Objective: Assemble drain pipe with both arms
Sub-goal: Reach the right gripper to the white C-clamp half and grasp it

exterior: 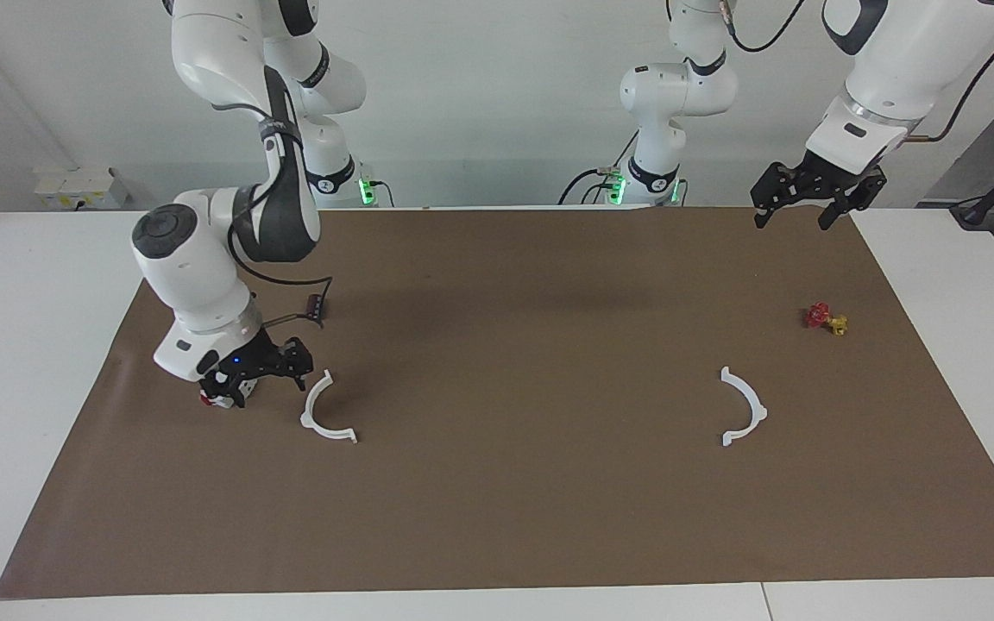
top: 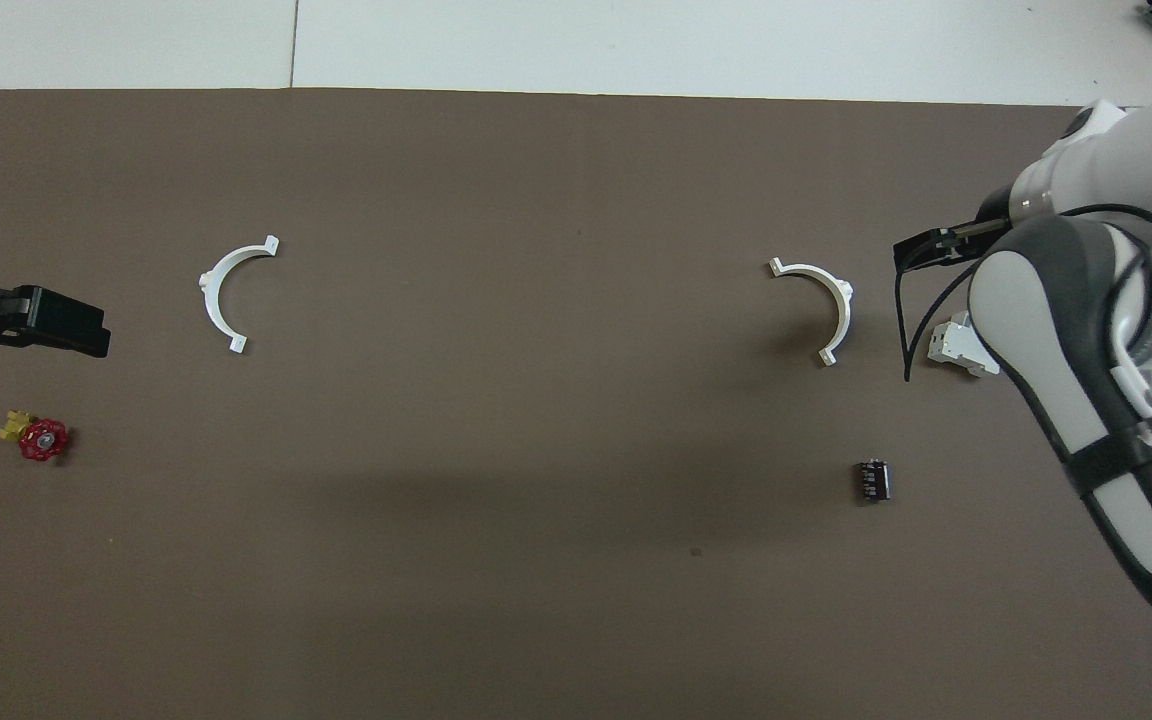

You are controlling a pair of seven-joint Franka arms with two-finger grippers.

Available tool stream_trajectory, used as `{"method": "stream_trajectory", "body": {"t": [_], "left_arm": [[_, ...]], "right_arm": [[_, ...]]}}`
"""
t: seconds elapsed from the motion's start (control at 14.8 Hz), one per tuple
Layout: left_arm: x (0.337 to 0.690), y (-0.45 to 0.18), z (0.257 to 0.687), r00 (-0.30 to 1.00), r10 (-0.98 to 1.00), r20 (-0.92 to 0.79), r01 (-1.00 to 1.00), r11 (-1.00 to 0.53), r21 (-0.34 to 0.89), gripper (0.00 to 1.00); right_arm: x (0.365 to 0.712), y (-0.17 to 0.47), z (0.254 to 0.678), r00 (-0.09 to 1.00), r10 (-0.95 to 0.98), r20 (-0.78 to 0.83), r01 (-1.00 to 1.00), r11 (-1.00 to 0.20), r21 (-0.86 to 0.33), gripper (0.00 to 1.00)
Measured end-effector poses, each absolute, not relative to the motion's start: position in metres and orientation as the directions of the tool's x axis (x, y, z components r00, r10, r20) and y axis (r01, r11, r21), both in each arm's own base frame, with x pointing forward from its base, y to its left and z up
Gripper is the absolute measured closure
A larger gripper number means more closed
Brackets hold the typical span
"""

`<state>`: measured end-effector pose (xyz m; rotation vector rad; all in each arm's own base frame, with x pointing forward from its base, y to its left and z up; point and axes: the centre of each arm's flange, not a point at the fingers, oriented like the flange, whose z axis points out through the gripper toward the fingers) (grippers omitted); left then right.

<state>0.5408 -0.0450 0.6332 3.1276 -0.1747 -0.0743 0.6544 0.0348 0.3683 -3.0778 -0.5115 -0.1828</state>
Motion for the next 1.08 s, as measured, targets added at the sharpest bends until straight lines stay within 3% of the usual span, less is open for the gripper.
{"method": "stream_trajectory", "body": {"t": [0.47, 0.61, 1.08], "left_arm": [[0.541, -0.045, 0.633, 0.993, -0.112, -0.047, -0.111, -0.994, 0.011, 0.00], [0.541, -0.045, 0.633, 0.993, -0.112, -0.047, -0.111, -0.994, 0.011, 0.00], [0.541, -0.045, 0.633, 0.993, -0.112, -0.047, -0.111, -0.994, 0.011, 0.00]], "right_arm": [[0.648, 0.042, 0.284, 0.869, 0.477, 0.131, 0.479, -0.878, 0.019, 0.02], [0.650, 0.042, 0.279, 0.867, 0.479, 0.135, 0.481, -0.877, 0.023, 0.13], [0.652, 0.044, 0.283, 0.856, 0.497, 0.144, 0.498, -0.866, 0.028, 0.23]]}}
